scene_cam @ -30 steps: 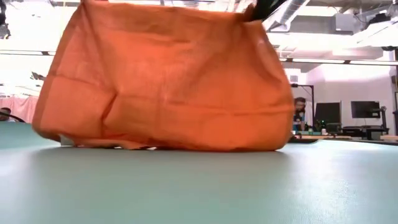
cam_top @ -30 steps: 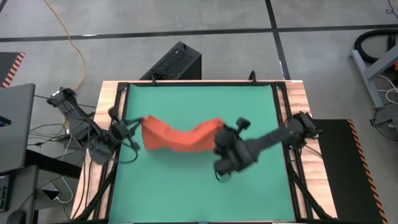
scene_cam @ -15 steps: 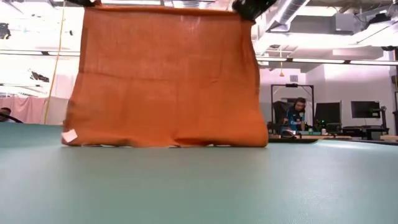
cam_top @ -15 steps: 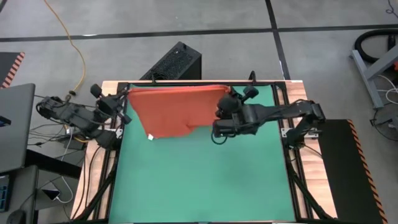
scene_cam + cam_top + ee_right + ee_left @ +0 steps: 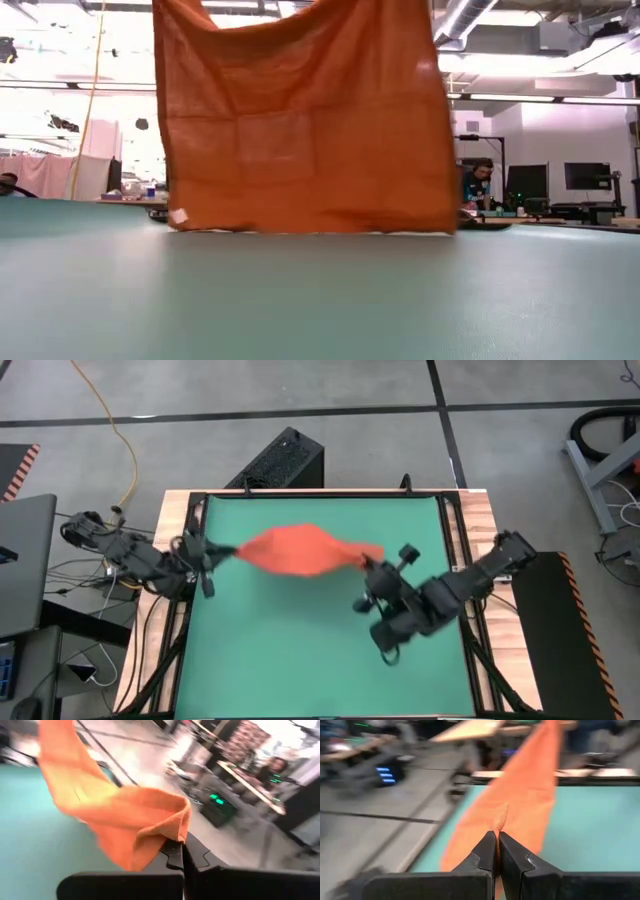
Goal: Roll napkin
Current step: Fold the orange table napkin
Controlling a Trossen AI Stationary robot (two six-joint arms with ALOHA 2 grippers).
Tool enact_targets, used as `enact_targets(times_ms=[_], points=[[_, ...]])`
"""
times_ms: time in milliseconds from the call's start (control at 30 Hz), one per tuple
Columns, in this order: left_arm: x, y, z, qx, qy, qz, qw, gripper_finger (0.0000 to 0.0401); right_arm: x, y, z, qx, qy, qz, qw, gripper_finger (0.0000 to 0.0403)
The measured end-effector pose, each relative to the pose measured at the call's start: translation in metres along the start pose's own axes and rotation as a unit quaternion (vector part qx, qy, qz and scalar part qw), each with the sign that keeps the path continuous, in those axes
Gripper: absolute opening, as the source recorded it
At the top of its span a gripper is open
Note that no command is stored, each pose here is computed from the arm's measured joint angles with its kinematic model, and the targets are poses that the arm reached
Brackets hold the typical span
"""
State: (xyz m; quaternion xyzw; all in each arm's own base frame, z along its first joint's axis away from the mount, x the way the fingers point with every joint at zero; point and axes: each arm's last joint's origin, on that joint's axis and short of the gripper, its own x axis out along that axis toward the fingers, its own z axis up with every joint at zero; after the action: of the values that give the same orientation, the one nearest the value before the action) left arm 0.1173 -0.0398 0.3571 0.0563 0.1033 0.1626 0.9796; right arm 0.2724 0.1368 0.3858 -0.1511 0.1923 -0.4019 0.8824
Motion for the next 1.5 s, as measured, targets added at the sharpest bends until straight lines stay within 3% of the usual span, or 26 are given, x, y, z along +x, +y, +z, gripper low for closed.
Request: enact_targets(times_ms=[167, 300, 367, 567, 700, 867, 1200, 1333, 1500], points=[[0.007, -0.044, 0.003, -0.013, -0.006, -0.112, 0.994, 0.0000, -0.043, 0.014, 0.000, 0.028, -0.035, 0.074, 0.996, 0.0002], [-0.006, -0.074, 0.025, -0.049, -0.049, -0.181, 0.981, 0.0000, -0.070, 0.020, -0.001, 0.042, -0.055, 0.120, 0.990, 0.0002], [-0.015, -0.083, 0.037, -0.025, -0.064, -0.170, 0.983, 0.0000, -0.079, 0.021, 0.001, 0.033, -0.073, 0.122, 0.989, 0.0002], [-0.032, -0.089, 0.067, 0.042, -0.085, -0.037, 0.995, 0.0000, -0.084, 0.010, 0.016, 0.012, -0.111, 0.070, 0.991, 0.0002], [-0.027, -0.077, 0.062, 0.073, -0.063, 0.020, 0.995, 0.0000, -0.060, 0.004, 0.026, -0.003, -0.095, 0.032, 0.995, 0.0002], [-0.020, -0.043, 0.041, 0.040, -0.008, 0.060, 0.997, 0.0000, -0.005, -0.006, 0.022, 0.000, -0.016, 0.013, 1.000, 0.0001], [-0.005, -0.010, -0.036, 0.003, 0.076, 0.154, 0.985, 0.0000, 0.096, -0.008, -0.048, 0.012, 0.175, -0.043, 0.984, 0.0001], [0.001, -0.005, -0.065, 0.001, 0.098, 0.179, 0.979, 0.0000, 0.117, -0.005, -0.073, 0.008, 0.204, -0.061, 0.977, 0.0001], [0.006, -0.002, -0.086, 0.000, 0.113, 0.194, 0.975, 0.0000, 0.123, -0.003, -0.085, 0.007, 0.215, -0.060, 0.975, 0.0001]])
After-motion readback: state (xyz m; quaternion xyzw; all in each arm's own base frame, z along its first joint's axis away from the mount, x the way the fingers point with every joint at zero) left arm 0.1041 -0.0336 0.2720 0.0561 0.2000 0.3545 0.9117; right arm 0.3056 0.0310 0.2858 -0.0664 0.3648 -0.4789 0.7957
